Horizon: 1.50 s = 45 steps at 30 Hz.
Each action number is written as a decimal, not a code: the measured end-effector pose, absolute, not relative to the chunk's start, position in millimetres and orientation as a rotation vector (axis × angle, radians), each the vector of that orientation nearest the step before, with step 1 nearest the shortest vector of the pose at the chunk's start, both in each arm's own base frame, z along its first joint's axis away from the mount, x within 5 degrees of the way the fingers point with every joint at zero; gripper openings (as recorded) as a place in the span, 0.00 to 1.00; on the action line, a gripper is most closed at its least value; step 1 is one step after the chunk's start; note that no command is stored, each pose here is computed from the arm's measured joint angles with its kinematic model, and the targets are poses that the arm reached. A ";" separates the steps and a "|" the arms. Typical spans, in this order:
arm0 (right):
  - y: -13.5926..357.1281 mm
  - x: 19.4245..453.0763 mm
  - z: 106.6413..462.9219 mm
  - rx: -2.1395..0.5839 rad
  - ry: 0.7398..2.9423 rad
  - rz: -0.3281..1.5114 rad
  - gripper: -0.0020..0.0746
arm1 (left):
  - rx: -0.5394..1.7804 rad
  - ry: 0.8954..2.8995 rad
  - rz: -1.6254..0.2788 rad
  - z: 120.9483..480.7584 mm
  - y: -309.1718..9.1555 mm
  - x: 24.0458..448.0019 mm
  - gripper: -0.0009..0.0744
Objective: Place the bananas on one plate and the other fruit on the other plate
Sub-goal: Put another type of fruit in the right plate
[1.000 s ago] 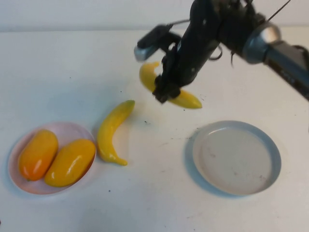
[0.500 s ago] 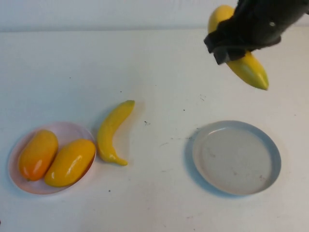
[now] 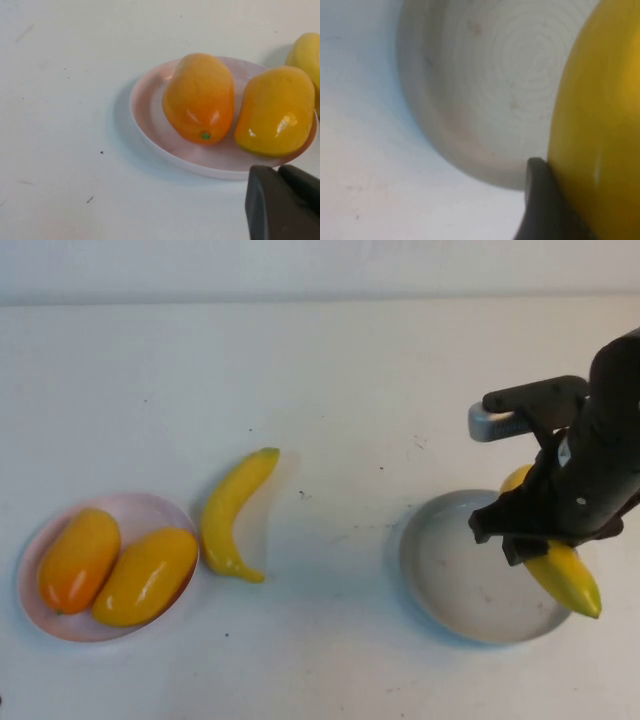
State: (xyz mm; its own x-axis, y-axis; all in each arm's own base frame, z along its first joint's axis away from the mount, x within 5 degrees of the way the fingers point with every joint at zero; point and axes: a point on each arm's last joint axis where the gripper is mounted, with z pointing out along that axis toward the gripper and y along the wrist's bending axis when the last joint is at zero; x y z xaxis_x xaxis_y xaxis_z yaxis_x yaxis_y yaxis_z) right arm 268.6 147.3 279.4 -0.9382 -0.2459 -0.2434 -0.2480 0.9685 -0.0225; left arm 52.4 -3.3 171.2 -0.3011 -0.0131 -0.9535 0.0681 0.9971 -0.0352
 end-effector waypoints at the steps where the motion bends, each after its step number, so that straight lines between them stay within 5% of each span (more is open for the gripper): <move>1: 149.5 272.3 272.9 -0.368 2.877 0.010 0.43 | 0.040 1.875 -0.080 171.2 -3.3 52.4 0.02; 13: 159.7 305.5 202.4 -0.313 2.987 -0.060 0.44 | 0.040 1.875 -0.080 171.2 -3.3 52.4 0.02; 20: 160.0 306.5 203.1 -0.313 3.012 -0.080 0.73 | 0.040 1.875 -0.080 171.2 -3.3 52.4 0.02; 25: 163.9 310.7 226.7 -0.285 3.049 -0.076 0.77 | 0.040 1.875 -0.080 171.2 -3.3 52.4 0.02; 34: 209.0 330.9 277.9 -0.232 2.876 0.507 0.70 | 0.040 1.875 -0.080 171.2 -3.3 52.4 0.02; 45: 306.1 344.6 257.5 -0.463 2.797 0.643 0.70 | 0.040 1.875 -0.080 171.2 -3.3 52.4 0.02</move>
State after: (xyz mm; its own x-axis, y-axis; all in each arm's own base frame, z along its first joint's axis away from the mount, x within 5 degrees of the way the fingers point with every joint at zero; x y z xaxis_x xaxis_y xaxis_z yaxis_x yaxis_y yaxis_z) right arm 344.6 306.1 257.5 -0.9226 -0.2507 -0.2932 -0.3536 0.8534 0.3830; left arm 52.4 -3.3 171.2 -0.3011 -0.0131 -0.9535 0.0681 0.9971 -0.0352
